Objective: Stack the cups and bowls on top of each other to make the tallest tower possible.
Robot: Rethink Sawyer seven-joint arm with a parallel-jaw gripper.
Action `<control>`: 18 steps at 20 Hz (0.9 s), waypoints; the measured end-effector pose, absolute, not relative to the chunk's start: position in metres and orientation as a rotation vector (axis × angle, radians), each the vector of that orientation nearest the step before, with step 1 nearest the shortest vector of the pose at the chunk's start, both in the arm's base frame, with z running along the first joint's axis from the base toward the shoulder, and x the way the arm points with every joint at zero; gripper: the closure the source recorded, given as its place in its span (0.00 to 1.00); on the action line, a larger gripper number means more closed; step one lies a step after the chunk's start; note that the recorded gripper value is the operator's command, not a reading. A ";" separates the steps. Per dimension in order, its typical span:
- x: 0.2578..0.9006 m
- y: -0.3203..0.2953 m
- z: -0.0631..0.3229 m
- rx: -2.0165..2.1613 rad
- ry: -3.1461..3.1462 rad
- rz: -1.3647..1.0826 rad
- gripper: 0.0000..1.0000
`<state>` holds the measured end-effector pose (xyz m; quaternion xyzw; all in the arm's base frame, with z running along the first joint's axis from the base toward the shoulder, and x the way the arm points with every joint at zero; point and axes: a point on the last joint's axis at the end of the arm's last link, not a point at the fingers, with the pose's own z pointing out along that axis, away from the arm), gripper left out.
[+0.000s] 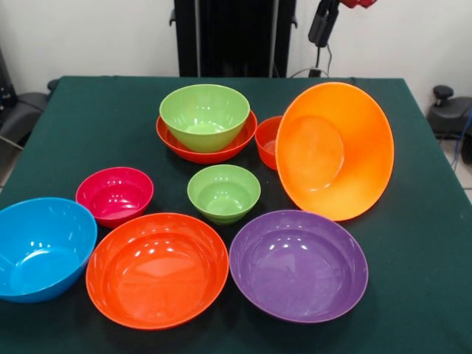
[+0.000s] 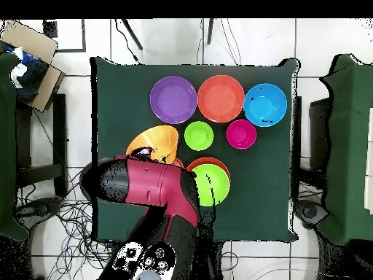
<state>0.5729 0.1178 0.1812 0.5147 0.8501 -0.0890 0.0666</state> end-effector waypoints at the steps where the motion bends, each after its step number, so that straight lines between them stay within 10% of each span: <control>1: 0.573 0.120 0.183 1.555 2.572 -0.274 1.00; 18: 0.574 0.128 0.187 1.524 2.572 -0.277 1.00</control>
